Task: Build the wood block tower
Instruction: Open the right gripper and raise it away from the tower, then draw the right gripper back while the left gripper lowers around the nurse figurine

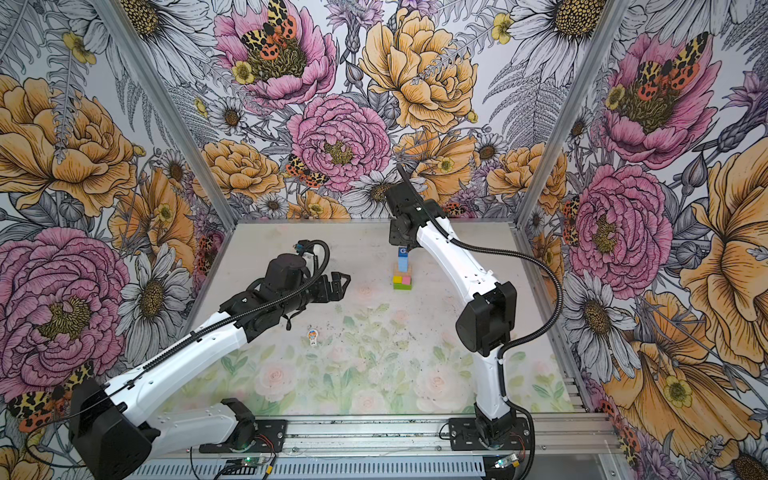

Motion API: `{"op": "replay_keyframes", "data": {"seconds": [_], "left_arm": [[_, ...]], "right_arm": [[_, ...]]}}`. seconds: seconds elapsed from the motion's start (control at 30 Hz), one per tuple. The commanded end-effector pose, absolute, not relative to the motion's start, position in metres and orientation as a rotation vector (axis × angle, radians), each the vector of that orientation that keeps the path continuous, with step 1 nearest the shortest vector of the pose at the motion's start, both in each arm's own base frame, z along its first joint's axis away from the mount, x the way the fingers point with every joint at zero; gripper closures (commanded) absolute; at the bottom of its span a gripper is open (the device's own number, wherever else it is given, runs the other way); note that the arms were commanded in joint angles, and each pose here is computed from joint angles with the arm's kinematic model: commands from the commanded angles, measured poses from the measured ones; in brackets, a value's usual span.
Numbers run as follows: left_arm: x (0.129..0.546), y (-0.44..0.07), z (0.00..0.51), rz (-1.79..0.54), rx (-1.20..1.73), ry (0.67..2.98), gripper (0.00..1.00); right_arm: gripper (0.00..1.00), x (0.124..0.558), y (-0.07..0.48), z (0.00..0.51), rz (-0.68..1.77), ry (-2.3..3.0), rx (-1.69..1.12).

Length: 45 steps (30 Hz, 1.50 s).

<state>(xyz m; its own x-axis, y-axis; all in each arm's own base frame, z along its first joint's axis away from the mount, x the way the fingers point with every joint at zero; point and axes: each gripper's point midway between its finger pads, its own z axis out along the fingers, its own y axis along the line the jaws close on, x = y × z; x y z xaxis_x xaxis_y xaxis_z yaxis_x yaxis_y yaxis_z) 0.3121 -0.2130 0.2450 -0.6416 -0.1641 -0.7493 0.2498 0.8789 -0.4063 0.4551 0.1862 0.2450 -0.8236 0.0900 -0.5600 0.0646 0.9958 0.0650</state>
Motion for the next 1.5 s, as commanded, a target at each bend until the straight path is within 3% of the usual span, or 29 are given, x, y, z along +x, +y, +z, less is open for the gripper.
{"op": "replay_keyframes", "data": {"seconds": [0.0, 0.23, 0.47, 0.97, 1.17, 1.47], "left_arm": [[0.302, -0.197, 0.245, -0.58, 0.004, 2.18, 0.01], [0.271, -0.184, 0.242, -0.55, -0.023, 2.184, 0.01], [0.242, -0.17, 0.227, -0.488, -0.071, 2.195, 0.01], [0.191, -0.171, 0.149, -0.44, -0.11, 2.31, 0.04], [0.182, -0.164, 0.118, -0.363, -0.138, 2.376, 0.08], [0.191, -0.141, 0.094, -0.249, -0.234, 2.452, 0.12]], "right_arm": [[0.49, 0.441, 0.183, 0.274, 0.07, 2.48, 0.102], [0.49, 0.396, 0.195, 0.292, 0.127, 2.436, -0.005], [0.48, 0.329, 0.185, 0.279, 0.176, 2.428, -0.038], [0.46, 0.192, 0.124, 0.158, 0.369, 2.49, 0.127], [0.44, 0.171, 0.116, 0.139, 0.445, 2.49, 0.129], [0.37, 0.178, 0.124, 0.134, 0.422, 2.499, 0.073]]}}
